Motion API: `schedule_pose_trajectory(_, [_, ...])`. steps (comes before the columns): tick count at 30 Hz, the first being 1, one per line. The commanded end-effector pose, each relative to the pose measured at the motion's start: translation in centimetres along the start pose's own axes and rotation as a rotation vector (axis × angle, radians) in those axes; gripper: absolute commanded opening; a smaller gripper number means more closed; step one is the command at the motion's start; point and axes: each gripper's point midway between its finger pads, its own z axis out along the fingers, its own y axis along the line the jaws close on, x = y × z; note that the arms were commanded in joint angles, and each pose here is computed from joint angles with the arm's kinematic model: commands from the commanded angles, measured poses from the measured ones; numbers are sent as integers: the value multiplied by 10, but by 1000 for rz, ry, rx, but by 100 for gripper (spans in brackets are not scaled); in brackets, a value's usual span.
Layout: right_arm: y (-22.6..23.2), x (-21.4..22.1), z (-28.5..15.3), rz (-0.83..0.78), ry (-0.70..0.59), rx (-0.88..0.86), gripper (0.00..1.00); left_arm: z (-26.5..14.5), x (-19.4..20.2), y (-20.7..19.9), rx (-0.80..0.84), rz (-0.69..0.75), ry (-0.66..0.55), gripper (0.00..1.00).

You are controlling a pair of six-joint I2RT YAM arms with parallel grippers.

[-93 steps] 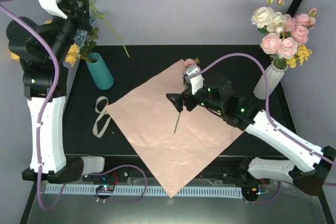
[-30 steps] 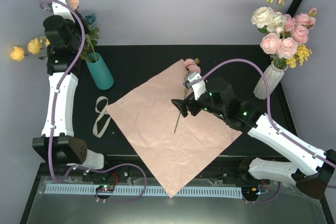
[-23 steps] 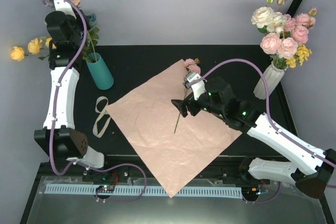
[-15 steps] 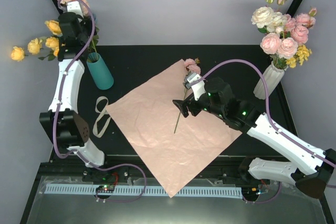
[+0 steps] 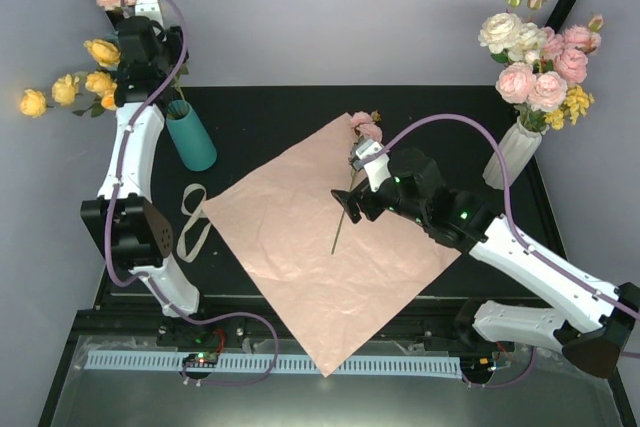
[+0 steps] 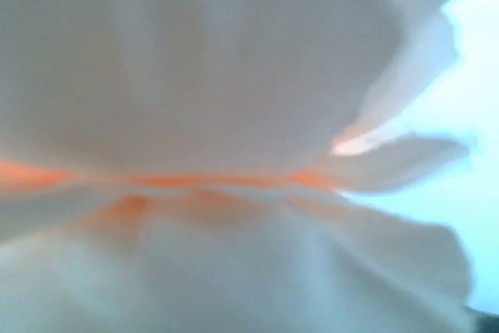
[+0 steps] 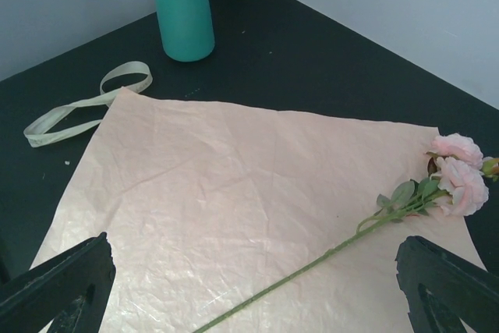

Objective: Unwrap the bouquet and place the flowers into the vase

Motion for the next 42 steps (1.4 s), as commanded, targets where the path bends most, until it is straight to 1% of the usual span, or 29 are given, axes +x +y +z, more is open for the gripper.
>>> schedule_pose_trajectory(1, [-3, -1, 3, -26, 1, 22, 100, -1, -10, -1, -16, 26, -10, 77])
schedule_pose_trajectory(4, [-2, -3, 5, -28, 0, 19, 100, -7, -11, -4, -28, 42, 5, 95])
schedule_pose_trajectory(5, [-2, -3, 7, -28, 0, 16, 100, -10, -8, -4, -40, 46, 21, 98])
schedule_pose_trajectory(8, [0, -6, 11, -28, -1, 10, 100, -19, 8, -5, -83, 57, 100, 99])
schedule_pose_trajectory(10, [2, -8, 13, -26, 0, 2, 100, -27, 18, -13, -80, 78, 152, 99])
schedule_pose_trajectory(12, [3, -9, 16, -26, 3, -9, 100, -35, 25, -20, -87, 103, 186, 99])
schedule_pose_trajectory(15, [6, -11, 19, -29, 9, -23, 100, -46, 27, -16, -122, 102, 210, 99])
schedule_pose_trajectory(22, [8, -16, 19, -13, 10, -31, 100, -70, 6, 1, -193, 95, 225, 99])
schedule_pose_trajectory(27, [1, -21, 22, 42, 18, 12, 100, -95, -13, 9, -216, 27, 225, 99])
schedule_pose_trajectory(29, [-4, -21, 26, 71, 28, 41, 100, -106, -20, 9, -199, 4, 222, 99])
schedule_pose_trajectory(33, [-13, -18, 36, 147, 72, 100, 100, -133, -36, 4, -136, -62, 190, 99])
schedule_pose_trajectory(36, [-25, -11, 47, 222, 134, 157, 100, -157, -44, 2, -91, -116, 180, 99])
schedule_pose_trajectory(40, [-50, 10, 69, 333, 267, 237, 100, -188, -36, -7, -1, -158, 210, 99])
schedule_pose_trajectory(42, [-61, 20, 80, 368, 323, 267, 99, -213, -31, -6, 28, -172, 211, 99])
